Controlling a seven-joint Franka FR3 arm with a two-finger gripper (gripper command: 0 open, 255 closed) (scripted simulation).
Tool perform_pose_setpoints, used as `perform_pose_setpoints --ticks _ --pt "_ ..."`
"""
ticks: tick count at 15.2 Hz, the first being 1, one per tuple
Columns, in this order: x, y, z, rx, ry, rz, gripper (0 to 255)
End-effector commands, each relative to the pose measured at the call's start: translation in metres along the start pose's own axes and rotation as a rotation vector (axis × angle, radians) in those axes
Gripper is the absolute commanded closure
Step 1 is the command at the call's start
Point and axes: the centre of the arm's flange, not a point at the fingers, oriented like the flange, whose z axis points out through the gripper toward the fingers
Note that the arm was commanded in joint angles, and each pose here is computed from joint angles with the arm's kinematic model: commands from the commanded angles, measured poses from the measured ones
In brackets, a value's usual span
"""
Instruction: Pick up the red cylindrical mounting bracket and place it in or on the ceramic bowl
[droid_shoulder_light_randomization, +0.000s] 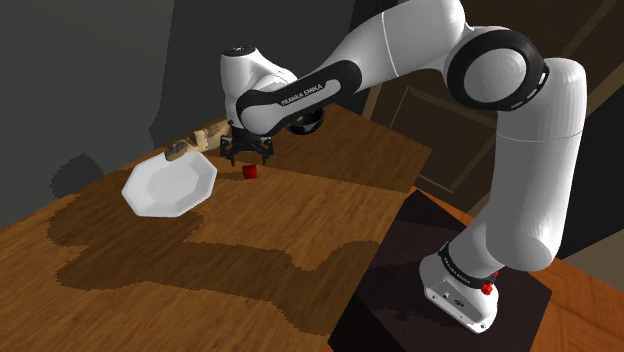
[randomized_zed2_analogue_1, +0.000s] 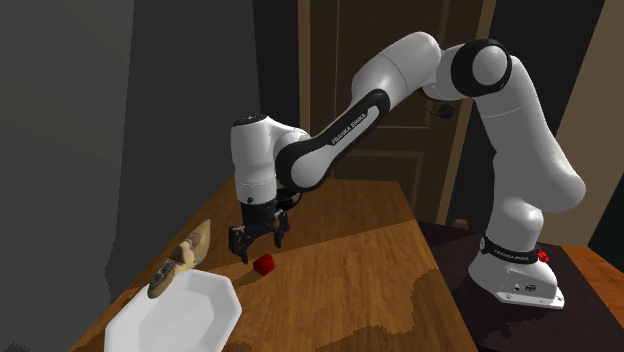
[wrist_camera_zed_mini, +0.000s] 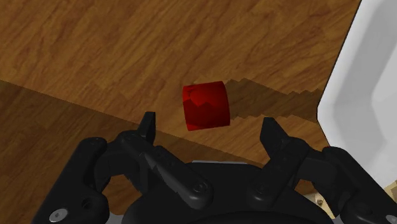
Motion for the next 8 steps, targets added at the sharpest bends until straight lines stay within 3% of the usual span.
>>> perform_pose_setpoints --ticks 1,3,4,8 --pt "0.0000 0.0000 0.0000 0.000 0.000 0.000 0" --pt "0.0000 0.0000 0.0000 0.000 0.000 0.000 0" --pt "0.0000 0.0000 0.0000 0.000 0.000 0.000 255" --pt "-0.0001 -0.0001 -0.0002 0.000 0.000 0.000 255"
